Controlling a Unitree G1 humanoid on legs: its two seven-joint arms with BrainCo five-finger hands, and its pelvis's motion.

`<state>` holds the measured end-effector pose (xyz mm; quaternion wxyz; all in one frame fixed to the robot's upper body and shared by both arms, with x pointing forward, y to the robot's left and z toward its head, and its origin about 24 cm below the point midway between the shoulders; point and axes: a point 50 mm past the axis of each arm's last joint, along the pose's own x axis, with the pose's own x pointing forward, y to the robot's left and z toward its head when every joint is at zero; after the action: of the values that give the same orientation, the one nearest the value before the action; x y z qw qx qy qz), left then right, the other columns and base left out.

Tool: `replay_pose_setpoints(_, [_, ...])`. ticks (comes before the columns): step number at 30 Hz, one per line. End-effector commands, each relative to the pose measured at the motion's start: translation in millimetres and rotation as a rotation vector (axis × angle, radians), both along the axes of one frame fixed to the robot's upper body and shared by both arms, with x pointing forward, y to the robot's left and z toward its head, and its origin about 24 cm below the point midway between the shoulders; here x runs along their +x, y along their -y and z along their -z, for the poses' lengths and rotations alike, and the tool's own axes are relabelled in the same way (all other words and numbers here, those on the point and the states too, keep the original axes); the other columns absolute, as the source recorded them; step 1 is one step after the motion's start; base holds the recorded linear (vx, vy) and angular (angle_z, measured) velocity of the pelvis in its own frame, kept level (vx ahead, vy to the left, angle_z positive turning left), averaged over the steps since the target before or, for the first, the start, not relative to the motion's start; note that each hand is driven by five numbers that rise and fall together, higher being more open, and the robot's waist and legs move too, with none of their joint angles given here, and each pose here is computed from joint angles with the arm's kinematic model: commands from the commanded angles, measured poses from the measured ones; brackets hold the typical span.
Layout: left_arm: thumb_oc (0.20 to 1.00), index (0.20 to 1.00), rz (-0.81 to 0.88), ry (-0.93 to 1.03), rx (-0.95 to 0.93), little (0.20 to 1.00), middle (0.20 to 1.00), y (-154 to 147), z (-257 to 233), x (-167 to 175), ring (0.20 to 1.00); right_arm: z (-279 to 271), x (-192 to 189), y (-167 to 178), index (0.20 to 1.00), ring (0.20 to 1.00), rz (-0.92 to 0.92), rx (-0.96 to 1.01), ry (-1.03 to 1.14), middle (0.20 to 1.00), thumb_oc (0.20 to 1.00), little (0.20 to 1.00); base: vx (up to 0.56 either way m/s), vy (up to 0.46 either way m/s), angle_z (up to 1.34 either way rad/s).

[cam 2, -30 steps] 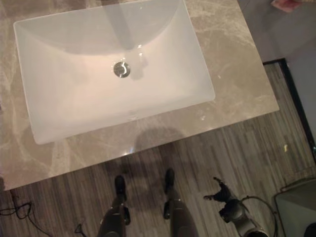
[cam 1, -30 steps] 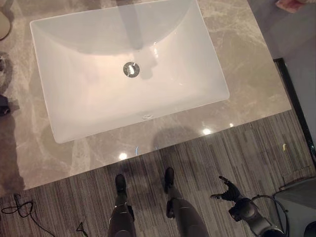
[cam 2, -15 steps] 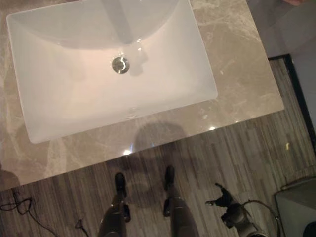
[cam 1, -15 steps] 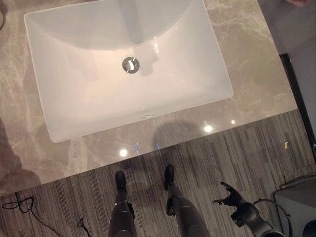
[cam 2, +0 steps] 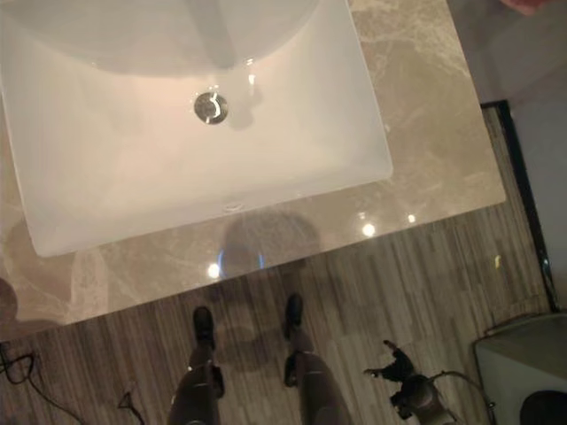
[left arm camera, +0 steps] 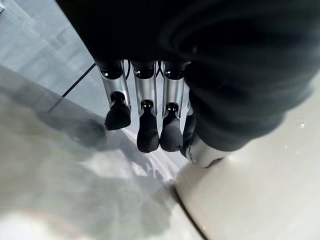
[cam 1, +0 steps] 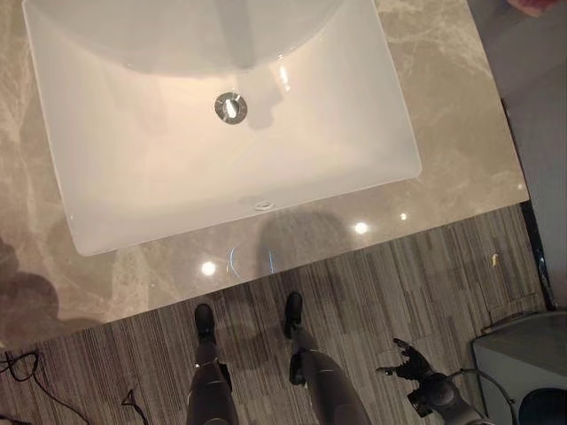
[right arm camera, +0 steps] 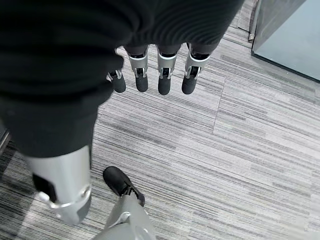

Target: Put brush and paste in cup on sink, flatten towel.

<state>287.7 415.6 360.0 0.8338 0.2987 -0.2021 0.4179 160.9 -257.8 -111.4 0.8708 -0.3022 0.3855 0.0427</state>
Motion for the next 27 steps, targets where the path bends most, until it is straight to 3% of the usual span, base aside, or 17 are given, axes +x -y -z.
replay_pose_setpoints(1, [0.2,0.2,-0.073,-0.09,0.036,0.2,0.2,-5,13,4,0.2,2,-14,8,1.0,1.0,0.041,0.006,-0.015,1.0,1.0,1.0,0.0,0.0,0.0])
replay_pose_setpoints(16, [0.2,0.2,0.04,-0.067,0.09,0.2,0.2,36,5,35,0.2,1,-21,12,1.0,1.0,0.039,0.003,-0.012,1.0,1.0,1.0,0.0,0.001,0.0])
replay_pose_setpoints(27, [0.2,0.2,0.074,-0.067,0.079,0.2,0.2,50,4,47,0.2,2,-24,13,1.0,1.0,0.05,0.001,-0.017,1.0,1.0,1.0,0.0,0.0,0.0])
